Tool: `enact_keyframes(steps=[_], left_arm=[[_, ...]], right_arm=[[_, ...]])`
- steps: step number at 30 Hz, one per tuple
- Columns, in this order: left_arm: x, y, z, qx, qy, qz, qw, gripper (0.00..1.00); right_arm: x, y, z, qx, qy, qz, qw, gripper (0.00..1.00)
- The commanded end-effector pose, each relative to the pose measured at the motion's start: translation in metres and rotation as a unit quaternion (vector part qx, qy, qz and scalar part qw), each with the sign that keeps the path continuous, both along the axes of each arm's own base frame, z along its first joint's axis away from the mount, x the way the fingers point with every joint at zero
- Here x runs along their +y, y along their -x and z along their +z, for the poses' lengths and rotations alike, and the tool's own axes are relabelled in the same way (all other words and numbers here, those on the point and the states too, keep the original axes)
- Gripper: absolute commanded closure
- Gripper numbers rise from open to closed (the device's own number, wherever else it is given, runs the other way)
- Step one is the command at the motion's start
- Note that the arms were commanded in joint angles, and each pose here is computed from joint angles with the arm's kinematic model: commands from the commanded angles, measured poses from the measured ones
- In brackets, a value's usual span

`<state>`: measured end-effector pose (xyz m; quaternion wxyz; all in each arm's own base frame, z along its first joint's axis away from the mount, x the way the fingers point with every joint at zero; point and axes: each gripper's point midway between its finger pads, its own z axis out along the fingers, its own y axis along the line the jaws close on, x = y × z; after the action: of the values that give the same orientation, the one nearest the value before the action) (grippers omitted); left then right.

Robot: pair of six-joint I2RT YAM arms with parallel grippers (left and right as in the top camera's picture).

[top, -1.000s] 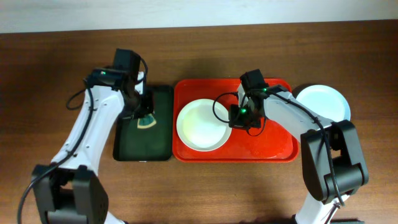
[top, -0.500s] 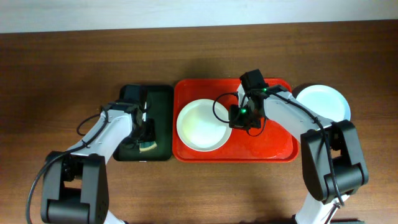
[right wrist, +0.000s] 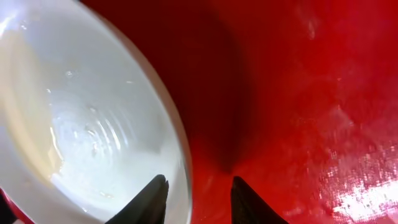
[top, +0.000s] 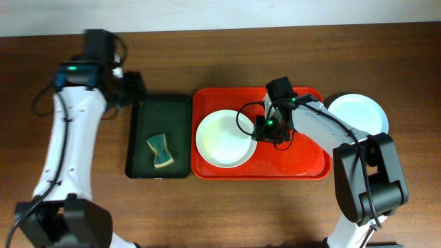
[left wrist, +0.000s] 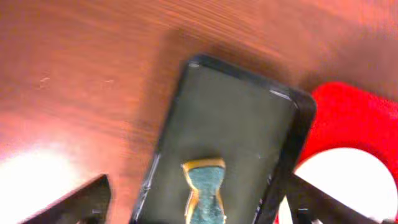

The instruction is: Clean dirty plates on tray and stack at the side

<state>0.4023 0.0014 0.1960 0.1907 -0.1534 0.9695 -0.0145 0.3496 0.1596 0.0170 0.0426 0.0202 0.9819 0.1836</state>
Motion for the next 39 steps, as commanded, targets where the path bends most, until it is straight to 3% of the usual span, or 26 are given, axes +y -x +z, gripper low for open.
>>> enact_keyframes(steps=[1,2,6,8,23,31,39], left_arm=[[0.036,0.012,0.01,0.005,0.001,0.056,0.998,0.01],[0.039,0.014,0.009,0.009,0.001,0.06,0.998,0.01],[0.045,0.016,0.009,0.011,0.001,0.068,0.998,0.01],[0.045,0.016,0.009,0.011,0.001,0.068,0.998,0.01],[0.045,0.016,0.009,0.011,0.001,0.068,0.998,0.01],[0.045,0.016,0.009,0.011,0.001,0.068,0.998,0.01],[0.045,0.016,0.009,0.011,0.001,0.068,0.998,0.01]], right_arm=[[-0.001,0.003,-0.008,-0.006,0.01,0.004,1.0,0.66],[-0.001,0.003,-0.008,-0.007,0.009,0.004,1.0,0.66],[-0.001,0.003,-0.008,-0.007,0.009,0.004,1.0,0.91],[-0.001,0.003,-0.008,-0.007,0.009,0.004,1.0,0.95],[-0.002,-0.009,0.005,-0.016,0.007,-0.001,1.0,0.96],[-0.012,-0.032,0.072,-0.015,0.029,-0.017,0.999,0.96],[0.009,-0.053,0.139,-0.068,0.027,-0.014,0.997,0.96]])
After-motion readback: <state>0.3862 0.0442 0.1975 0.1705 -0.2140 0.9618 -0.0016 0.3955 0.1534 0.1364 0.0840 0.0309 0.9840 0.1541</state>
